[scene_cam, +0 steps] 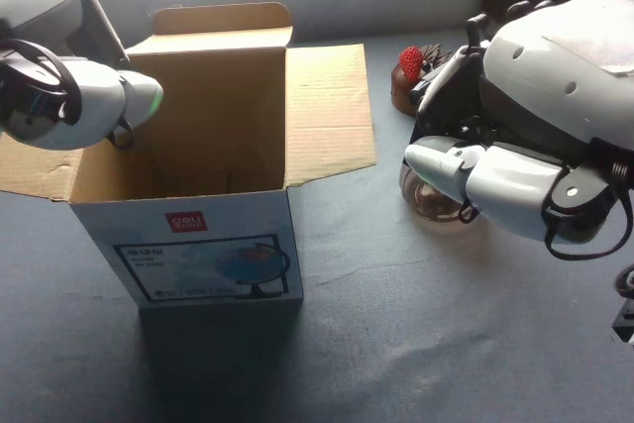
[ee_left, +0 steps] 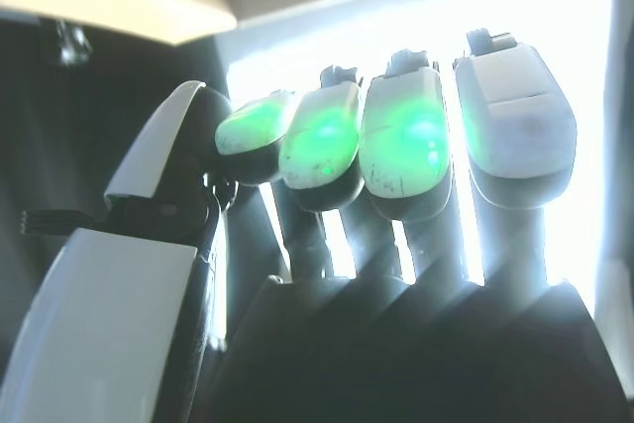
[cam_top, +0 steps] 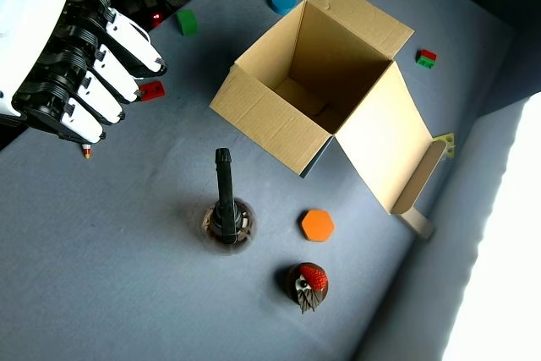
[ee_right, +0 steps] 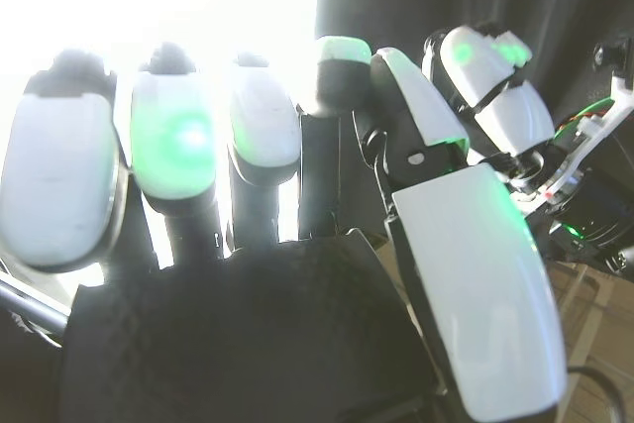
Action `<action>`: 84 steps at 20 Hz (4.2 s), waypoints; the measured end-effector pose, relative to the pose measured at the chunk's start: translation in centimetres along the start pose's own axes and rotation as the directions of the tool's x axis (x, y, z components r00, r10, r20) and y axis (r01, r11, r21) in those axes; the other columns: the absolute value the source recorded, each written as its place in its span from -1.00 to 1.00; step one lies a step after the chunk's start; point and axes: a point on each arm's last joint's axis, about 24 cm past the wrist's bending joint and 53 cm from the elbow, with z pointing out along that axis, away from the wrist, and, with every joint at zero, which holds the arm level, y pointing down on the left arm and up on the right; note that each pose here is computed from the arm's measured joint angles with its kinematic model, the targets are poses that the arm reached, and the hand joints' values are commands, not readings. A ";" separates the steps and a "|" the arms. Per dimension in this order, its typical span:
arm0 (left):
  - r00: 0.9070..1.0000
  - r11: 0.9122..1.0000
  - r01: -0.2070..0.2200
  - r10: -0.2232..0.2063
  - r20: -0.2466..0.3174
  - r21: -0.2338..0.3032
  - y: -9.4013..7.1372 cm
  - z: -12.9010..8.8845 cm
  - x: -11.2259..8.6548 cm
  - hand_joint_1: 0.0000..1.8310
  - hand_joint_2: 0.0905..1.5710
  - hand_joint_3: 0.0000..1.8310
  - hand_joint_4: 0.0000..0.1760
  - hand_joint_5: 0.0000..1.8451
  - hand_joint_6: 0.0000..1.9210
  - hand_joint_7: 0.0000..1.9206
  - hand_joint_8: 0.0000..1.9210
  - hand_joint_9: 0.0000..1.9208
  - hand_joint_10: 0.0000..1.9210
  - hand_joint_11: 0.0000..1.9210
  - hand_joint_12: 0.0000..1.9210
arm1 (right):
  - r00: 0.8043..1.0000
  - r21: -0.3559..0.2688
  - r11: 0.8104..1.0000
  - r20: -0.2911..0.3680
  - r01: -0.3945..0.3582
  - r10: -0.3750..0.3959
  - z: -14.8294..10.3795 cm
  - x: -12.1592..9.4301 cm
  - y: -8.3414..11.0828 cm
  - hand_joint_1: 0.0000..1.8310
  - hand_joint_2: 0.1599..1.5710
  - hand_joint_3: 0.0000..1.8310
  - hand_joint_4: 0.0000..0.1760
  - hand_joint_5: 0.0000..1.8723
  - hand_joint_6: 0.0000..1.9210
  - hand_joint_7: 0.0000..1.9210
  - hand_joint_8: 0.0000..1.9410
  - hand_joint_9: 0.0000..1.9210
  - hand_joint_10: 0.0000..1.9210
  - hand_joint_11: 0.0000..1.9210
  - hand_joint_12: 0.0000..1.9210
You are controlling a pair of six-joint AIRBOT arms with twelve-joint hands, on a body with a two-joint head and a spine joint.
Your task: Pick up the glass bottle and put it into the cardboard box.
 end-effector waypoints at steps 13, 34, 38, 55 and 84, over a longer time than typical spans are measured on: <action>1.000 1.000 -0.013 0.013 -0.003 -0.021 0.6 -1.9 0.4 -0.76 0.51 -1.00 -1.00 -1.00 -1.00 -1.00 -1.00 -1.00 -1.00 -1.00 -1.00 | 0.993 -0.099 0.989 -0.046 -0.113 0.109 0.8 -0.9 0.1 -0.75 0.54 -0.96 -1.00 -0.93 -0.98 -0.96 -1.00 -0.99 -1.00 -1.00 -1.00; 0.999 0.993 0.018 -0.023 -0.042 -0.117 -0.5 -10.0 6.1 -0.81 0.50 -1.00 -1.00 -0.88 -1.00 -0.84 -1.00 -0.84 -0.99 -1.00 -0.76 | 0.975 -0.270 0.949 -0.194 -0.161 0.110 5.3 -5.7 -8.5 -0.77 0.50 -1.00 -1.00 -0.82 -1.00 -0.72 -1.00 -0.78 -0.95 -1.00 -0.62; 0.997 0.991 -0.007 -0.004 -0.081 -0.135 -0.2 -10.9 7.5 -0.80 0.49 -1.00 -1.00 -0.83 -0.99 -0.80 -0.99 -0.79 -0.99 -1.00 -0.64 | 0.967 -0.270 0.950 -0.236 -0.160 0.096 6.6 -5.4 -9.5 -0.32 0.31 -1.00 -1.00 -0.84 -1.00 -0.75 -0.99 -0.81 -0.97 -1.00 -0.67; 0.984 0.979 0.053 -0.085 -0.159 -0.196 1.4 -13.4 13.0 -0.77 0.51 -1.00 -1.00 -0.84 -1.00 -0.83 -0.99 -0.85 -1.00 -0.99 -0.84 | 0.929 -0.255 0.949 -0.360 -0.185 0.084 10.8 -2.6 -11.5 0.15 0.29 -1.00 -1.00 -0.84 -0.98 -0.73 -0.99 -0.77 -0.97 -1.00 -0.46; 0.996 0.988 0.024 -0.038 -0.085 -0.151 2.6 -12.7 16.9 -0.73 0.54 -1.00 -1.00 -0.84 -1.00 -0.83 -1.00 -0.85 -1.00 -1.00 -0.82 | 0.916 -0.231 0.959 -0.397 -0.165 0.062 12.6 0.7 -12.6 0.19 0.23 -1.00 -1.00 -0.85 -1.00 -0.75 -1.00 -0.79 -0.99 -1.00 -0.51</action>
